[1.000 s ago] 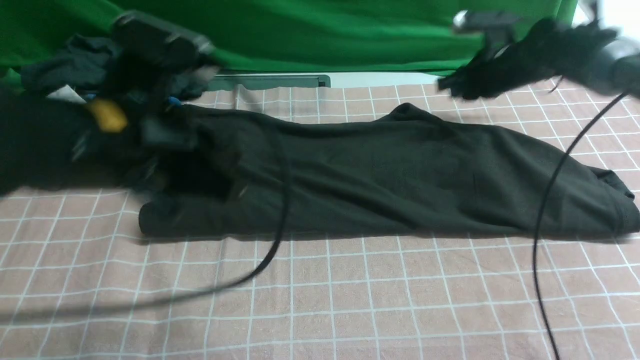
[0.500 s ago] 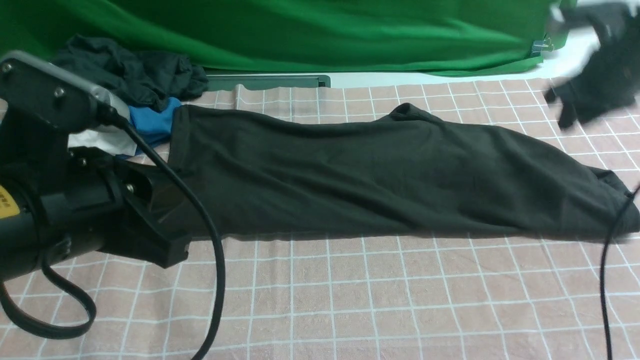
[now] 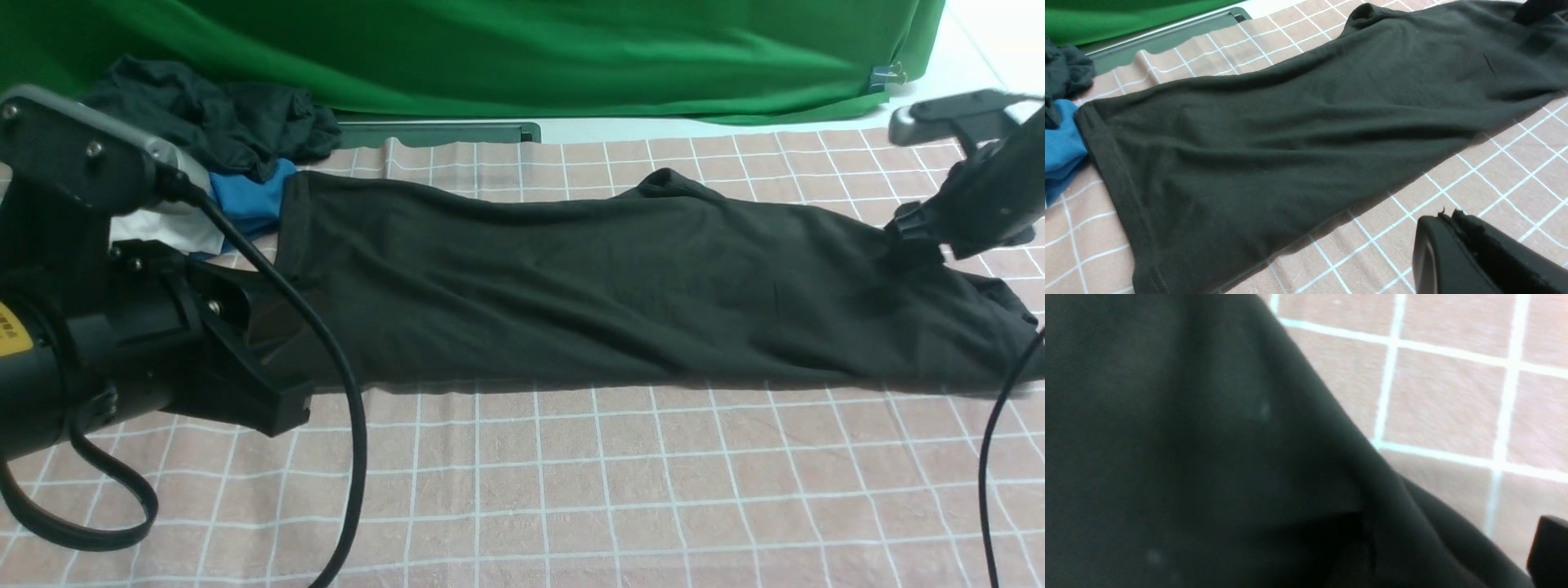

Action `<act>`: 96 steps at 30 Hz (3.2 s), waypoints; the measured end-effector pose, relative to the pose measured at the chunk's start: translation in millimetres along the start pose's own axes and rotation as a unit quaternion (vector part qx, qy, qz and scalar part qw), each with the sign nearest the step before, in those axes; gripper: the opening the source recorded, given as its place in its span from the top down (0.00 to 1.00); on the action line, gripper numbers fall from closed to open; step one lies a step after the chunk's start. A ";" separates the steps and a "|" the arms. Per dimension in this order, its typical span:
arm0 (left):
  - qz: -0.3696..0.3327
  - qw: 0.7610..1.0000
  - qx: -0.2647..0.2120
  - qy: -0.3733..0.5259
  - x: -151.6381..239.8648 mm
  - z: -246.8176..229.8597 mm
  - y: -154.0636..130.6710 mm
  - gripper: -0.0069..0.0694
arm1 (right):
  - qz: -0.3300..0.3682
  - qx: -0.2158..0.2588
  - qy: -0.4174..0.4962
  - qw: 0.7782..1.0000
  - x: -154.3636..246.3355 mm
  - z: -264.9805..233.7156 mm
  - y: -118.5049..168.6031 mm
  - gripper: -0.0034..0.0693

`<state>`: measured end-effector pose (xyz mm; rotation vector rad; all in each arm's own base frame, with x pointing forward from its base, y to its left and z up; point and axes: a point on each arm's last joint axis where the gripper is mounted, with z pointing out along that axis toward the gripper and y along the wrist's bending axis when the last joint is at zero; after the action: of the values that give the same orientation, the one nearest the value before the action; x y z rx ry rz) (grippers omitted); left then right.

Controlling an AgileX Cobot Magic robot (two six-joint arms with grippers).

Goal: Fold a long-sleeved shirt over a pink coffee tablecloth.
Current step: 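Pull the folded dark garment lengthwise by its ends to straighten it flat on the table, then fold the right end of the dark garment over onto its left end with the right gripper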

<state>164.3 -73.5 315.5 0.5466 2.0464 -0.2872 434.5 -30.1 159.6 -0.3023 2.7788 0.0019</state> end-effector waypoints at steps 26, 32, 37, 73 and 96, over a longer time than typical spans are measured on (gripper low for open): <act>0.001 1.000 0.001 0.000 0.1 0.1 -0.1 0.89 | -0.034 0.037 -0.099 0.994 -22.8 -34.6 -4.8 0.91; 0.003 1.000 0.001 0.000 0.1 0.1 -0.1 0.89 | -0.027 0.059 -0.121 0.990 -26.7 -22.9 -9.6 0.76; 0.004 1.000 0.001 0.000 0.2 0.1 -0.2 0.89 | 0.039 0.108 -0.102 0.988 -20.1 -23.8 -26.5 0.27; 0.005 0.998 0.034 -0.057 -8.1 -14.3 -8.2 0.89 | 0.154 -0.015 0.066 0.986 25.2 -16.4 -44.5 0.84; 0.066 0.991 0.030 -0.114 -13.2 -37.7 -11.7 0.89 | 0.078 -0.146 -0.204 0.965 -15.1 -203.3 63.2 0.84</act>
<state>135.9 -71.6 345.8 0.6517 1.7778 -0.3178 366.6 27.1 353.7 -0.1342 2.3764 0.4627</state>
